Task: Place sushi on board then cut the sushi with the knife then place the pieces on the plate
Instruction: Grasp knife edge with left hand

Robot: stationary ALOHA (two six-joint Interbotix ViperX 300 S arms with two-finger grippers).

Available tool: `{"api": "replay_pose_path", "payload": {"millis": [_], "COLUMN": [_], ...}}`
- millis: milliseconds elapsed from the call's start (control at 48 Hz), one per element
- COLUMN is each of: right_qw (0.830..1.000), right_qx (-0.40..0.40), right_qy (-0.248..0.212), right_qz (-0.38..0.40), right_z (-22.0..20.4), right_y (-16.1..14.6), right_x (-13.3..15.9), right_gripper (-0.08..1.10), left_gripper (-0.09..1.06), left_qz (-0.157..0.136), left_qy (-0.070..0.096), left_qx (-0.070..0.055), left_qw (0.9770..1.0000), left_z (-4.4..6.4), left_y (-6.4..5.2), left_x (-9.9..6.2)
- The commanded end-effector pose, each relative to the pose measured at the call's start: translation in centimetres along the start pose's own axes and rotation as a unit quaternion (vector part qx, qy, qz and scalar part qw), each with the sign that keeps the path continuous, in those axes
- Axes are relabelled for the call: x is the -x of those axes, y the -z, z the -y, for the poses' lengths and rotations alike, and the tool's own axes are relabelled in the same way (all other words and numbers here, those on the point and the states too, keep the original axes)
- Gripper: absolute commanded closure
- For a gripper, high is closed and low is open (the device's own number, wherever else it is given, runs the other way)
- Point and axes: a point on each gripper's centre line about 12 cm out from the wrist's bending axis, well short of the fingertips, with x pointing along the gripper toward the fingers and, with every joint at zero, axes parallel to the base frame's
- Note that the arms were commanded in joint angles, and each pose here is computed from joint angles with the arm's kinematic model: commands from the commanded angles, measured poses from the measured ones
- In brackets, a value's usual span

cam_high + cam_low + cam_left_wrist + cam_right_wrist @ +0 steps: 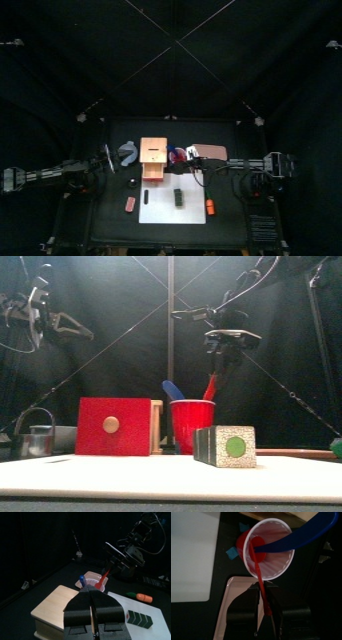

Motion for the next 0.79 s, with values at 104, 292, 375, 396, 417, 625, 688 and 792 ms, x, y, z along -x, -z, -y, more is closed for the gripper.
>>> {"api": "replay_pose_path", "payload": {"millis": [104, 292, 375, 396, 417, 625, 688, 792], "right_qw": [0.999, 0.996, 0.995, 0.994, 0.994, 0.984, 0.979, 0.966], "right_qx": [-0.028, -0.049, -0.059, -0.061, -0.064, -0.115, -0.134, -0.178], "right_qy": [0.023, 0.039, 0.045, 0.046, 0.046, 0.054, 0.054, 0.04], "right_qz": [0.04, 0.062, 0.069, 0.072, 0.075, 0.126, 0.144, 0.182], "right_z": [2.0, 3.3, 3.8, 3.9, 3.9, 4.4, 4.3, 3.7], "right_y": [-0.8, -0.5, -0.1, 0.0, 0.1, 1.2, 1.5, 2.1], "right_x": [3.2, 6.4, 8.0, 8.3, 8.6, 12.2, 12.9, 13.8], "right_gripper": [0.61, 0.61, 0.61, 0.61, 0.61, 0.61, 0.61, 0.61], "left_gripper": [0.89, 0.89, 0.89, 0.89, 0.89, 0.89, 0.89, 0.89], "left_qz": [0.012, 0.013, 0.013, 0.013, 0.014, 0.015, 0.016, 0.022], "left_qy": [-0.002, -0.001, -0.001, -0.001, -0.001, 0.0, 0.0, 0.004], "left_qx": [0.0, 0.0, 0.0, -0.001, -0.001, -0.002, -0.003, -0.007], "left_qw": [0.9999, 0.9999, 0.9999, 0.9999, 0.9999, 0.9999, 0.9999, 0.9997], "left_z": [0.0, 0.0, 0.0, 0.0, 0.0, 0.1, 0.1, 0.3], "left_y": [-0.7, -0.9, -0.9, -0.9, -0.9, -1.0, -1.1, -1.6], "left_x": [-0.2, -0.3, -0.3, -0.3, -0.3, -0.3, -0.3, -0.5]}}
